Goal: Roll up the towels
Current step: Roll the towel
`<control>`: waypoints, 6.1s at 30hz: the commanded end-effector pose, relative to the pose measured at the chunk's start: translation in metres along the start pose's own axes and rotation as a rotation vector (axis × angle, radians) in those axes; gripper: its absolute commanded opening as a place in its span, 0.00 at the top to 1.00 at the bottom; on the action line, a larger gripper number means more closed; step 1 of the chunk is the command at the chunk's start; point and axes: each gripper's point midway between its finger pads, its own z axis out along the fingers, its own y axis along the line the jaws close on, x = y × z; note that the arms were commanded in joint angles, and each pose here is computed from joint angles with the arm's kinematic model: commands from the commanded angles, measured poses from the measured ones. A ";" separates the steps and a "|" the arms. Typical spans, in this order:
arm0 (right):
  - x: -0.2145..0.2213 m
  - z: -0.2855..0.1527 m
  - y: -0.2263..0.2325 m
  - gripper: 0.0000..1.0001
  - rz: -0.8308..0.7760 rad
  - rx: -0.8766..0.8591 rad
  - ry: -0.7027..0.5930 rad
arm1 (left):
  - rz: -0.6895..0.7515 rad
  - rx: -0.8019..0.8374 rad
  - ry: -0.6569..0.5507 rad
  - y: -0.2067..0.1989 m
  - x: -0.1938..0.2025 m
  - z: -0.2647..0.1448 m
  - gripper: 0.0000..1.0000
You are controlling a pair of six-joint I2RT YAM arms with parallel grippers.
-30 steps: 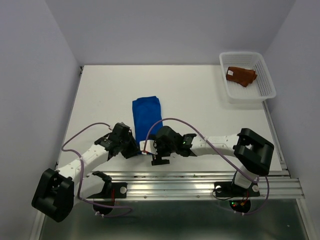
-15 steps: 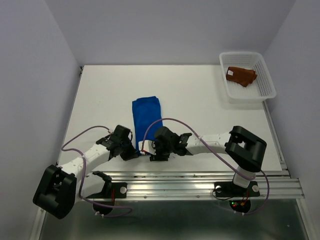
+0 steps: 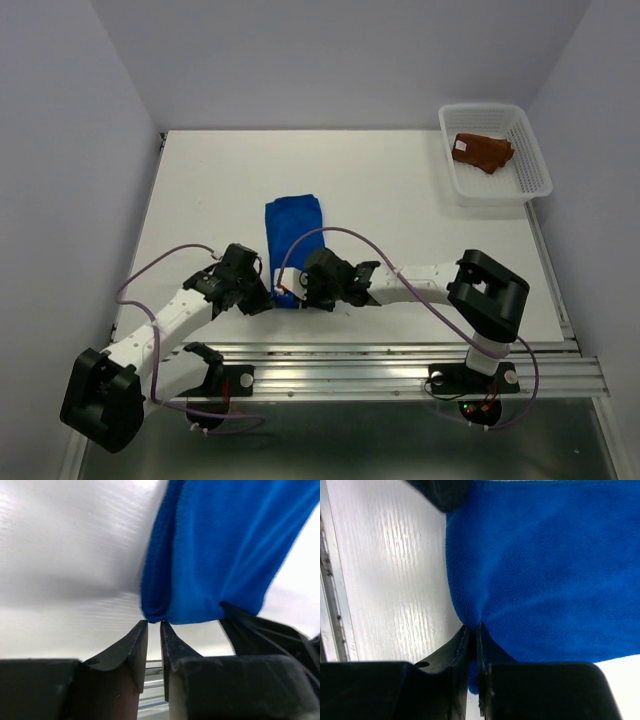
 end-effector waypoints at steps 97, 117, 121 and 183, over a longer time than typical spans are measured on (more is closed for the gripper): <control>-0.014 0.011 -0.070 0.39 -0.130 0.336 0.049 | 0.034 -0.233 -0.067 0.011 -0.056 0.031 0.31; -0.040 0.005 -0.035 0.99 0.404 0.139 0.024 | 0.093 -0.018 -0.211 -0.013 -0.070 -0.012 0.06; -0.053 -0.002 -0.020 0.99 0.519 -0.014 -0.035 | 0.087 0.008 -0.226 -0.015 -0.070 -0.015 0.05; -0.047 -0.048 -0.148 0.41 0.799 -0.058 -0.155 | 0.080 0.041 -0.214 -0.042 -0.115 0.056 0.36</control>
